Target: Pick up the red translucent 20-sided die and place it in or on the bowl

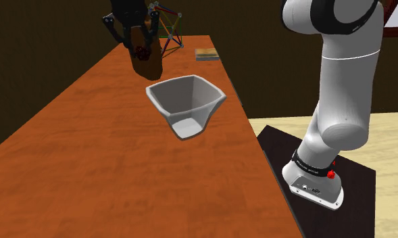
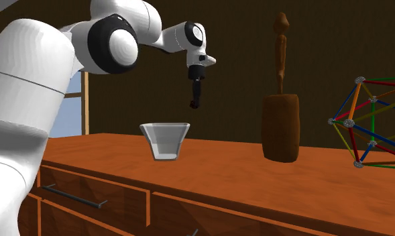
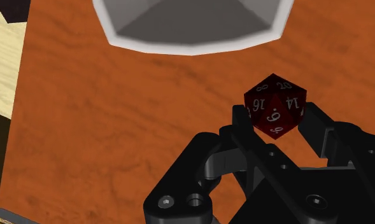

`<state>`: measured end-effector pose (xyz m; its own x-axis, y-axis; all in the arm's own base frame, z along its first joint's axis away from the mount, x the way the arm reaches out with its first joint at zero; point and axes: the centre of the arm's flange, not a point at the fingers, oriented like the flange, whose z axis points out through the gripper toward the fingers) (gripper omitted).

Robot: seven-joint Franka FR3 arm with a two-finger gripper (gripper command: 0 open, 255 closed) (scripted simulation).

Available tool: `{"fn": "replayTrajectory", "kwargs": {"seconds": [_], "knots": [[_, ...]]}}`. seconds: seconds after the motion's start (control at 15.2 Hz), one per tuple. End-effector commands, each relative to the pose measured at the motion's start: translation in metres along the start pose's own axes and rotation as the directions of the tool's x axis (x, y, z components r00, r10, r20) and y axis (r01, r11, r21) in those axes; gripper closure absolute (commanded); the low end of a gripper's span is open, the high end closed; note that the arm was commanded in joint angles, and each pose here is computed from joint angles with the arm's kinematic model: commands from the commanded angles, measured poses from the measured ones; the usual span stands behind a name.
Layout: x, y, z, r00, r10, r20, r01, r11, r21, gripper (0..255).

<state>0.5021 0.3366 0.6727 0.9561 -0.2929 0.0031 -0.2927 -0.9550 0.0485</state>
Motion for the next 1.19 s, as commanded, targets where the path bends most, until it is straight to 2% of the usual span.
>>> {"fn": "replayTrajectory", "kwargs": {"seconds": [0.0,0.59,1.12], "knots": [[-0.019,0.008,-0.002,1.000,0.000,0.000,0.000,1.000,0.000,255],[-0.128,0.056,-0.003,1.000,0.000,0.000,0.000,1.000,0.000,255],[-0.134,0.057,0.034,1.000,0.000,0.000,0.000,1.000,0.000,255]]}}
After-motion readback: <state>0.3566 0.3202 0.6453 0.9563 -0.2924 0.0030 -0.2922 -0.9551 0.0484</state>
